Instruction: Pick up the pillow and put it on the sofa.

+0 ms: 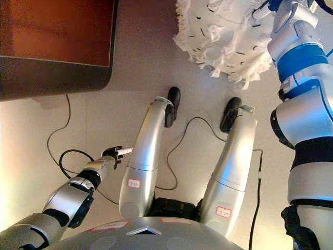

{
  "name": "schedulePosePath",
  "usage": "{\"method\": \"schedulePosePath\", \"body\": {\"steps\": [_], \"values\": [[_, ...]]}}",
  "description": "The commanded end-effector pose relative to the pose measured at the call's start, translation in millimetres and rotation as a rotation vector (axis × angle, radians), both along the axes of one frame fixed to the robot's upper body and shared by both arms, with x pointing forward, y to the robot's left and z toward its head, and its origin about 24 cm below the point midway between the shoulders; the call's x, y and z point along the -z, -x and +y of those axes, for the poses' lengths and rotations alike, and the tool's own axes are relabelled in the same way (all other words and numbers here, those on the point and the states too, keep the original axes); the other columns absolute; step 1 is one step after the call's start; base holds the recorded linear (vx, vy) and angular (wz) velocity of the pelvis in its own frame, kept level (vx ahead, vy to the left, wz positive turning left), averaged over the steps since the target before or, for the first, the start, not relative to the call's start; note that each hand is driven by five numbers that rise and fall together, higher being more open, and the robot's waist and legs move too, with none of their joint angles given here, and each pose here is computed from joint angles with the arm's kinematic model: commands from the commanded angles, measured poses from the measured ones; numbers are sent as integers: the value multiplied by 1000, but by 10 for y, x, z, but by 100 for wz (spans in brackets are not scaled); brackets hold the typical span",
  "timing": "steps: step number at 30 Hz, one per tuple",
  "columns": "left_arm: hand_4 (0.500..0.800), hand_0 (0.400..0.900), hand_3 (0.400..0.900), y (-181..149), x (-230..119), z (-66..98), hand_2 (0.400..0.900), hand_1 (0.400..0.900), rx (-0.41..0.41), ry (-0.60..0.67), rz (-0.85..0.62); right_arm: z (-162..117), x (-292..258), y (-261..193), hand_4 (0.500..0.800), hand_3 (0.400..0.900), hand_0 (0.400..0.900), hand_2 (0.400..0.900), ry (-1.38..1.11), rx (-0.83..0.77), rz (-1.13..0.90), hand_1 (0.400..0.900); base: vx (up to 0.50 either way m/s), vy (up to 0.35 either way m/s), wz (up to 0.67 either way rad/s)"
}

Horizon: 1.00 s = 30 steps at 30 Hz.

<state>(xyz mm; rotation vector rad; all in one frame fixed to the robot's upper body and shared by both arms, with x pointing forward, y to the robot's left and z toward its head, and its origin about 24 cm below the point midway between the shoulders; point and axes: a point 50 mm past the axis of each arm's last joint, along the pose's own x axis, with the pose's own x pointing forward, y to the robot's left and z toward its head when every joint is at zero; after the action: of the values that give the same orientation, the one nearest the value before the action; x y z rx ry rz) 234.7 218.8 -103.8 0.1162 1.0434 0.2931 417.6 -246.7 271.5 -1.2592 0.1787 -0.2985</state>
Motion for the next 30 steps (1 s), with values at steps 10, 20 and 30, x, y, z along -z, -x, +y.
{"method": "schedulePosePath", "body": {"steps": [10, 20, 30], "values": [[800, 900, 900, 346, 116, 341, 900, 900, -49, -81, 61, 63, 6, -9, 500, 400, 400, 400, -47, -120, -4, 400, -9, -47, 1], [800, 900, 900, 427, 130, 432, 900, 900, -58, -61, 46, 18, 176, 5, 500, 400, 400, 400, -77, -177, 33, 400, -4, -37, -4], [800, 900, 900, 407, 85, 517, 900, 900, 3, -96, 41, -15, 335, 78, 500, 400, 400, 400, -167, -293, 59, 400, 41, -60, -1]]}}
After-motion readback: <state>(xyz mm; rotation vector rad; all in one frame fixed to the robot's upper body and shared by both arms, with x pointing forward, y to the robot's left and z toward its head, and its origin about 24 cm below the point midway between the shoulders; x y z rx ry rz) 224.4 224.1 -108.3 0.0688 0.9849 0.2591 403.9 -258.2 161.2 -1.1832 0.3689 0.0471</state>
